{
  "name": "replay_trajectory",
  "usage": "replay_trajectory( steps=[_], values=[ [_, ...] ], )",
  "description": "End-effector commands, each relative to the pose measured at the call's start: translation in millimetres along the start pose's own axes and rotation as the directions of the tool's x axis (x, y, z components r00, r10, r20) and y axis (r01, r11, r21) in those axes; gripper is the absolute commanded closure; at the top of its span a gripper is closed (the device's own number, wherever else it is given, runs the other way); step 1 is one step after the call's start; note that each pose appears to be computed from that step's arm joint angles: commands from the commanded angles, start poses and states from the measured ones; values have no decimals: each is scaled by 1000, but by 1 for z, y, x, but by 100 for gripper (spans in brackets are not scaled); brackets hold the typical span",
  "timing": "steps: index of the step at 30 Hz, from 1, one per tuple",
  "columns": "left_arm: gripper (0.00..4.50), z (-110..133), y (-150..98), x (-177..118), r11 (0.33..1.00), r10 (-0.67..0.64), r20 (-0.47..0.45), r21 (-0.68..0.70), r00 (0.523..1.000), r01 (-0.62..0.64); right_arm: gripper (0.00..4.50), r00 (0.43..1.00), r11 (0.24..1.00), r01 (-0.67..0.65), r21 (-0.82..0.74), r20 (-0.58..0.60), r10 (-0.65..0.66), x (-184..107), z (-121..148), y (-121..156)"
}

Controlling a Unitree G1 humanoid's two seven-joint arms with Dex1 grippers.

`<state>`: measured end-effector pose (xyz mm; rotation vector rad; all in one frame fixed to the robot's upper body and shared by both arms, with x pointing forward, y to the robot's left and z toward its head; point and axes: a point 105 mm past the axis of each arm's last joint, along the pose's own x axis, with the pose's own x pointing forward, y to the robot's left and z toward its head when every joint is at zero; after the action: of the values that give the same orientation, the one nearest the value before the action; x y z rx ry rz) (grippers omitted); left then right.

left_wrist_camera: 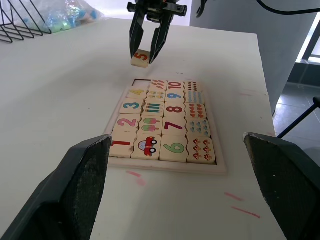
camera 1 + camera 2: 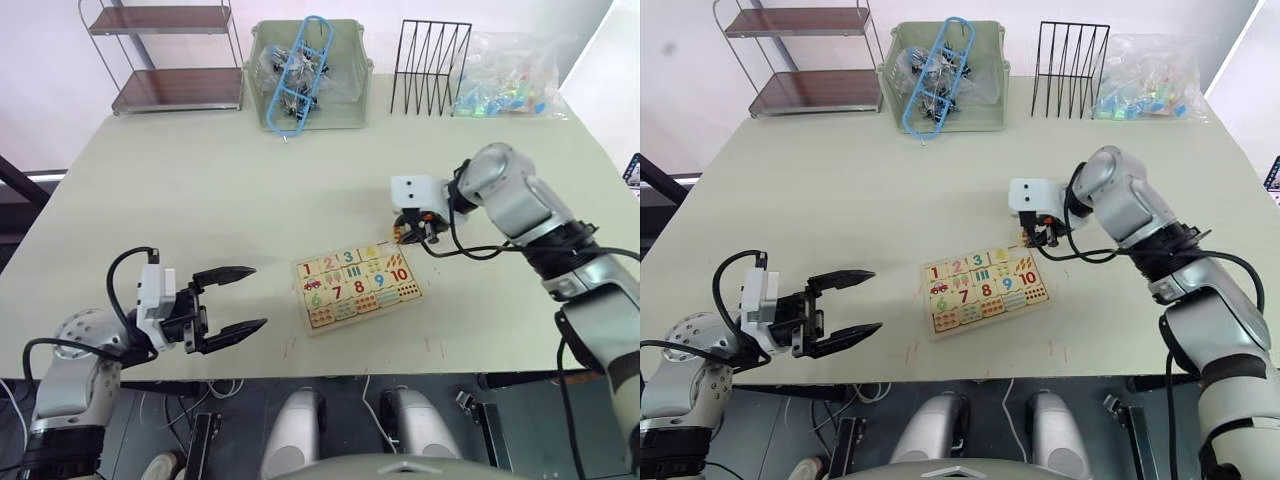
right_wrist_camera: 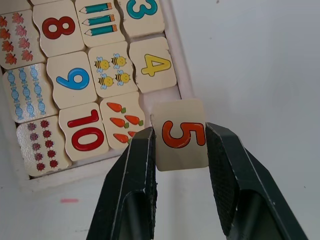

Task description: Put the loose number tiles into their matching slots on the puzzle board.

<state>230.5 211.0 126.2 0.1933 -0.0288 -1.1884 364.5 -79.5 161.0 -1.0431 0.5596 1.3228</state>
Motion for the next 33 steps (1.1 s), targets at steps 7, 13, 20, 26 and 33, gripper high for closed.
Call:
replay_trajectory(
  steps=[7, 13, 20, 26, 33],
  values=[
    [0, 10, 0, 2, 999, 16, 28, 30, 999, -17, 363, 998, 996, -19, -83, -58, 14, 0, 18, -4],
    [0, 11, -1, 5, 999, 21, 30, 31, 999, -22, 363, 994, 992, -35, -125, -105, 21, 8, 16, -3],
    [0, 12, -3, 5, 999, 25, 28, 30, 999, -26, 363, 991, 987, -54, -149, -128, 34, 13, 14, -3],
    [0, 13, -3, 5, 999, 26, 28, 29, 999, -27, 363, 990, 985, -53, -164, -135, 31, 15, 12, -4],
    [0, 13, -3, 6, 999, 28, 30, 29, 999, -29, 363, 988, 984, -55, -172, -149, 29, 18, 10, -5]
  ],
)
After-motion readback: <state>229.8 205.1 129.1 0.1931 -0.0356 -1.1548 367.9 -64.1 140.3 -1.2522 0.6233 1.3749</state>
